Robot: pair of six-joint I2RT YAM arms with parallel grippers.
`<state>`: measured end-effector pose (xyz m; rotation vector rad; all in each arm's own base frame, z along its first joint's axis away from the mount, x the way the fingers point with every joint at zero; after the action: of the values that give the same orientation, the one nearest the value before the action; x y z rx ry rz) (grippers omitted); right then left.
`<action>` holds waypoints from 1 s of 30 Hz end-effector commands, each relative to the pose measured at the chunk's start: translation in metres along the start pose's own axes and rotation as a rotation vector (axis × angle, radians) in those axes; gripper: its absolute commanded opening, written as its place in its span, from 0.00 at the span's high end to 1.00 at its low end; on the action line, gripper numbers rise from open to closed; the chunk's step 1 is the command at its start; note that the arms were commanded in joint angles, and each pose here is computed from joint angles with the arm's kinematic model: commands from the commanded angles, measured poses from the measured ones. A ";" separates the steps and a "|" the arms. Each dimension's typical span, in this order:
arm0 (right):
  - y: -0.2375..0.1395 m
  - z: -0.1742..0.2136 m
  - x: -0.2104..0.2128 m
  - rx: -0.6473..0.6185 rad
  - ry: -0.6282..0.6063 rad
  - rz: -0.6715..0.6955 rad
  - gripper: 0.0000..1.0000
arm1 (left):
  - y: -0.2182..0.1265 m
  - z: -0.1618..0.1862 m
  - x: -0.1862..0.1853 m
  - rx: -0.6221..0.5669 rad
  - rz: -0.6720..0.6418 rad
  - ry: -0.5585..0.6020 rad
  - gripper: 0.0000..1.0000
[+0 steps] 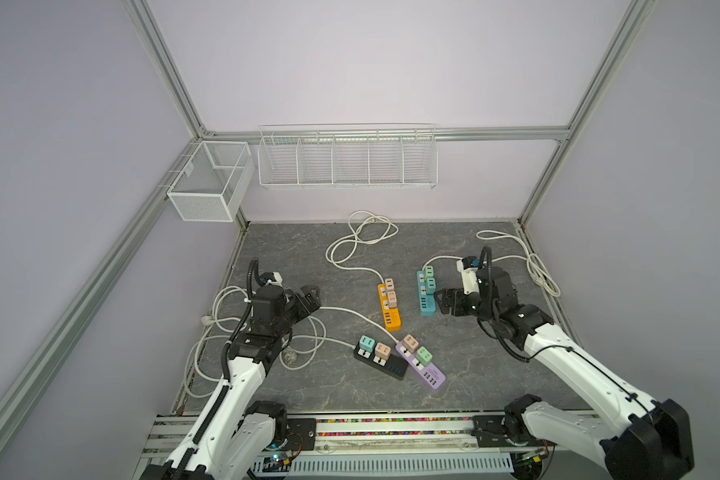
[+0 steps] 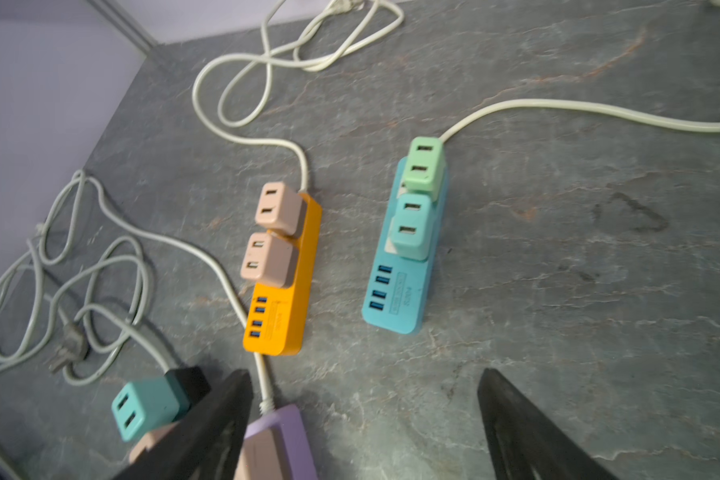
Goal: Pull the plug off the socket
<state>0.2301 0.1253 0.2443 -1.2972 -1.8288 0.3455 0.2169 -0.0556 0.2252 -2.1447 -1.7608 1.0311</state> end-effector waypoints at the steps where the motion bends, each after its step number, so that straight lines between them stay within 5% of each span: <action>1: -0.001 0.013 0.013 0.085 -0.093 0.004 0.12 | -0.008 0.008 -0.009 0.077 0.030 -0.003 0.04; 13: -0.007 0.047 0.053 0.260 -0.275 -0.016 0.12 | -0.023 0.065 -0.047 0.306 0.080 0.140 0.20; 20: -0.008 0.065 0.067 0.299 -0.328 -0.045 0.12 | -0.023 0.102 -0.055 0.405 0.121 0.108 0.36; 30: 0.003 0.078 0.077 0.304 -0.352 -0.060 0.12 | -0.009 0.135 -0.046 0.444 0.075 0.030 0.46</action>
<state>0.1632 0.2067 0.2333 -1.0039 -1.9900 0.8382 0.1214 -0.1321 0.1527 -1.9480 -1.2228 1.2073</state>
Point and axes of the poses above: each gripper's point midway between its finger pads, its own y axis out along the fingers, its own x axis along the line the jaws close on, z = x × y, the point moved 10 cm from there along -y, back along the fingers, and after that the axes turned 15 degrees about y, right-handed, at the moved point
